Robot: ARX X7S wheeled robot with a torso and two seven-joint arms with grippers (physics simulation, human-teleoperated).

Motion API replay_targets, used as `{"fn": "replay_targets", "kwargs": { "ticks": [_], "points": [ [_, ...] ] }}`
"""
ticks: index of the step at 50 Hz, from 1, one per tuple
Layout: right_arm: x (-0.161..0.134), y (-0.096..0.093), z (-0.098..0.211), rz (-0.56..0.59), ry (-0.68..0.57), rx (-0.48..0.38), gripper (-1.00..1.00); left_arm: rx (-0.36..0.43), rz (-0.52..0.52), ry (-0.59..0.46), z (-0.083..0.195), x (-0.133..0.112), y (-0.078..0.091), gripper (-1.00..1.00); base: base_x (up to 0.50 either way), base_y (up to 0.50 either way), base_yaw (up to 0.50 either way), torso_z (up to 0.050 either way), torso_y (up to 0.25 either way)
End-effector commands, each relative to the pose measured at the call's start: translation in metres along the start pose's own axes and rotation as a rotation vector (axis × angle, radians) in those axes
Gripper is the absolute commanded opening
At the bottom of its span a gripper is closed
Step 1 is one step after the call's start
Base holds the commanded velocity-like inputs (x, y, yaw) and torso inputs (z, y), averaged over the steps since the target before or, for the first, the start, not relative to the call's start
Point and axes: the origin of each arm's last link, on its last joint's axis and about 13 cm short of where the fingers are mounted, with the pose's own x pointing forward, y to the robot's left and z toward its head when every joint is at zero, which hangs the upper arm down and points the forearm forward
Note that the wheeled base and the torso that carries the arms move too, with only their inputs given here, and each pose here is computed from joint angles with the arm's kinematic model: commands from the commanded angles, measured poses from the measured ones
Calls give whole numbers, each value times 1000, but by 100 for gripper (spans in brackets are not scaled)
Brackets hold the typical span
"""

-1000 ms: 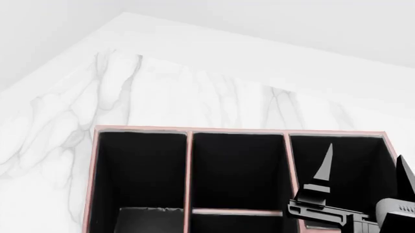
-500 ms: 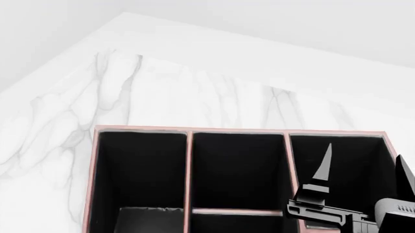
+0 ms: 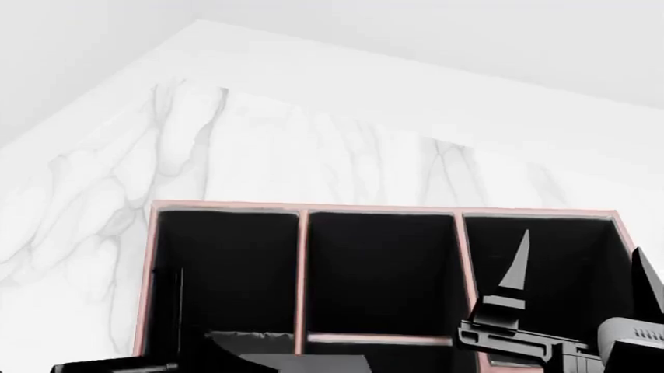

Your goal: Pick up the book and place it in the front compartment of the caddy.

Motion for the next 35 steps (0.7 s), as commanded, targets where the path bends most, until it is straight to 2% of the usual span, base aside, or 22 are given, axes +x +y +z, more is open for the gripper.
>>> {"fn": "replay_targets", "kwargs": {
  "ticks": [1, 8, 22, 32, 35],
  "points": [
    [1, -3, -1, -31, -17, 0, 100, 105, 129, -39, 14, -9, 35, -100, 0, 0, 0, 0, 0],
    [1, -3, -1, -30, -18, 0, 100, 149, 167, -31, 11, -6, 48, -100, 0, 0, 0, 0, 1],
    [1, -3, -2, -30, -17, -1, 100, 178, 262, -38, 1, 6, 68, -100, 0, 0, 0, 0, 1],
    [1, -3, -1, -30, -20, 1, 100, 150, 265, -60, -2, 17, 72, -100, 0, 0, 0, 0, 1],
    [1, -4, -1, -30, -19, 1, 100, 164, 257, -81, -4, 21, 71, -100, 0, 0, 0, 0, 0]
  ]
}}
